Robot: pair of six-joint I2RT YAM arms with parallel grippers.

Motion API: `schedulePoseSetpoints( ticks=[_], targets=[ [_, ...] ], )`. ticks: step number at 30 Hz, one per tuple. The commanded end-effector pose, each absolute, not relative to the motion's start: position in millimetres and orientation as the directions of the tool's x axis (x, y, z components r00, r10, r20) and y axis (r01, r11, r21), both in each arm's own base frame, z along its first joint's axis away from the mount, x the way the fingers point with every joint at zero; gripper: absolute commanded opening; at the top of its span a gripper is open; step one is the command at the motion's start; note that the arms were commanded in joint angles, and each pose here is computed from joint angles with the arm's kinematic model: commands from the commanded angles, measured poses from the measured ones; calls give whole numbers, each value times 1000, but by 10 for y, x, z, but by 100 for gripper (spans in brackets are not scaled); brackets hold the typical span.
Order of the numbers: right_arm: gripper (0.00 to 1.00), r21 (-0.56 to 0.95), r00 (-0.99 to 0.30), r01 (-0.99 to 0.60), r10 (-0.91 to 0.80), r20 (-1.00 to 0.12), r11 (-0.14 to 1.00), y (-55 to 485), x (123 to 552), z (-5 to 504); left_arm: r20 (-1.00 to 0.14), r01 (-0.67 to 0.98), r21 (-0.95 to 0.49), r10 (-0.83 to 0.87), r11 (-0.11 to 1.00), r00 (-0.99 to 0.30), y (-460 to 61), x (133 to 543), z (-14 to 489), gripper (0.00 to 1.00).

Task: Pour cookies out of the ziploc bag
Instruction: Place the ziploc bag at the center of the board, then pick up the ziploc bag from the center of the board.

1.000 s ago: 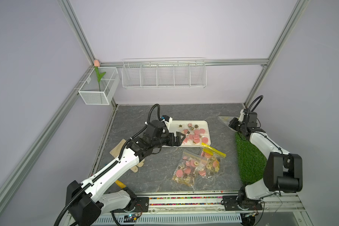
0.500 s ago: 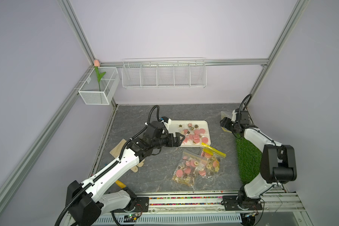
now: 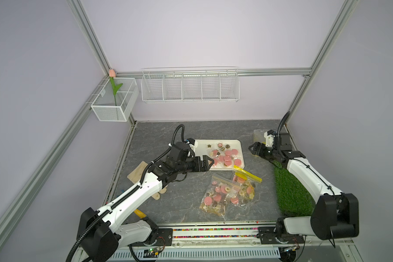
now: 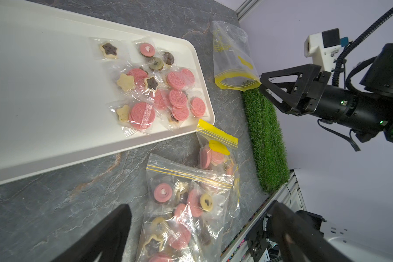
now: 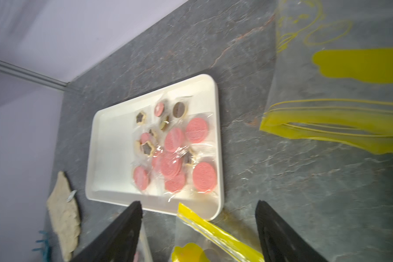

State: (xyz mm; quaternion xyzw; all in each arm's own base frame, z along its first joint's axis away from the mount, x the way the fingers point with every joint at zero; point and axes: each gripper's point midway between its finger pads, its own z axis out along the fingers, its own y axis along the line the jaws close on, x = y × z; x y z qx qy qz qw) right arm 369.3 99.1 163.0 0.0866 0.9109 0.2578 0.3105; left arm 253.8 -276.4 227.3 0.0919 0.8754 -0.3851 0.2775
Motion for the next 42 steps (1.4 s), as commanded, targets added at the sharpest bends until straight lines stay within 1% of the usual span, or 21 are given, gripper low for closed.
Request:
schedulePoseSetpoints(
  ticks=[1, 3, 4, 5, 7, 12, 15, 17, 18, 21, 27, 29, 30, 33, 36, 42],
  targets=[
    [76, 589, -853, -87, 246, -461, 804, 1322, 3399, 1515, -541, 376, -623, -31, 685, -840, -2761, 2506, 2202, 98],
    [74, 587, -859, -123, 210, -466, 800, 1442, 3302, 1533, -538, 372, -621, -30, 690, -842, -2738, 2486, 2167, 98],
    [73, 587, -872, -114, 202, -445, 802, 1447, 3194, 1412, -536, 368, -622, -33, 691, -844, -2726, 2474, 2151, 98],
    [72, 590, -881, -145, 167, -442, 794, 1566, 3091, 1392, -532, 362, -625, -38, 692, -846, -2713, 2463, 2129, 98],
    [72, 593, -894, -158, 141, -426, 790, 1631, 2953, 1338, -523, 353, -634, -44, 688, -851, -2698, 2431, 2106, 98],
    [67, 579, -908, -179, 93, -409, 796, 1680, 2647, 1242, -513, 338, -632, -50, 697, -857, -2609, 2344, 2052, 97],
    [61, 567, -909, -182, 83, -408, 803, 1659, 2522, 1229, -519, 333, -634, -64, 698, -853, -2566, 2320, 2081, 97],
    [55, 565, -912, -191, 67, -405, 803, 1661, 2432, 1211, -519, 332, -639, -71, 694, -852, -2556, 2305, 2092, 97],
    [54, 562, -912, -195, 64, -406, 804, 1657, 2401, 1202, -522, 335, -641, -72, 690, -850, -2557, 2302, 2103, 97],
    [50, 566, -914, -197, 59, -402, 801, 1654, 2322, 1154, -520, 334, -643, -73, 690, -851, -2561, 2303, 2103, 96],
    [48, 537, -920, -214, 16, -391, 816, 1664, 2219, 1037, -507, 329, -644, -63, 690, -859, -2616, 2345, 2066, 96],
    [42, 540, -926, -213, 7, -376, 814, 1690, 2194, 1000, -500, 329, -652, -61, 683, -864, -2638, 2340, 2059, 95],
    [41, 545, -928, -218, 1, -373, 809, 1716, 2181, 999, -497, 325, -654, -63, 683, -866, -2638, 2340, 2055, 95],
    [41, 546, -931, -245, -37, -363, 801, 1796, 2129, 968, -497, 321, -658, -72, 681, -865, -2631, 2338, 2046, 95],
    [41, 521, -937, -251, -71, -342, 816, 1809, 2109, 894, -497, 320, -668, -83, 672, -864, -2645, 2345, 2059, 95],
    [42, 510, -932, -262, -78, -354, 819, 1818, 2146, 878, -500, 327, -644, -57, 692, -864, -2620, 2338, 2028, 94]
  ],
)
